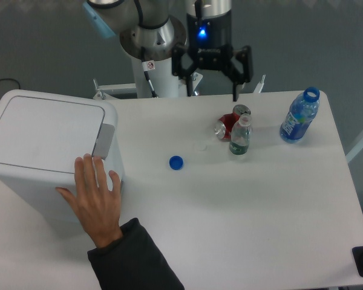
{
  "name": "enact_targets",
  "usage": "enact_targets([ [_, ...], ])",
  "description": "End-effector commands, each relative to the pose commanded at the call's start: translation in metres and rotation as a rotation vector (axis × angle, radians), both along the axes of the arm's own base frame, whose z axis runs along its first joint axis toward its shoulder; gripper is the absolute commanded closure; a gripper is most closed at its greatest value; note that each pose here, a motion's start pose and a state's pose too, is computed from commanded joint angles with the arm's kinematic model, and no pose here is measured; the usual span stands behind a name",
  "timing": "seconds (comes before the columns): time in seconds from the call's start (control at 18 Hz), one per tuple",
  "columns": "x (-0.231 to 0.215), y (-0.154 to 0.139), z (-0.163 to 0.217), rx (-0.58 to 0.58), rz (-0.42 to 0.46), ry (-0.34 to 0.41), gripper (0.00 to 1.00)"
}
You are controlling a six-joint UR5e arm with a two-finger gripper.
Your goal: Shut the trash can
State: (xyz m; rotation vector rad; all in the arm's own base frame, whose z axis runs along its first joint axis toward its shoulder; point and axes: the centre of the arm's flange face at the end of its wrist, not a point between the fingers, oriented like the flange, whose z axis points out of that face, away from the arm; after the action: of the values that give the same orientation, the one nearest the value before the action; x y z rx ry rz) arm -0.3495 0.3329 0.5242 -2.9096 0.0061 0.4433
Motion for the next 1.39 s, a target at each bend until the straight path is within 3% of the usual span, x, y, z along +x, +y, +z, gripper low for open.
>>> enact_targets([
  [0.22, -0.017, -0.046, 0.003, -0.044, 0.03, -0.012, 0.0],
  [0.94, -0.063, -0.249, 0.009, -0.195, -0.025, -0.116, 0.0],
  [1.39, -0.071, -0.354, 0.0, -0.194, 0.075, -0.18, 0.0],
])
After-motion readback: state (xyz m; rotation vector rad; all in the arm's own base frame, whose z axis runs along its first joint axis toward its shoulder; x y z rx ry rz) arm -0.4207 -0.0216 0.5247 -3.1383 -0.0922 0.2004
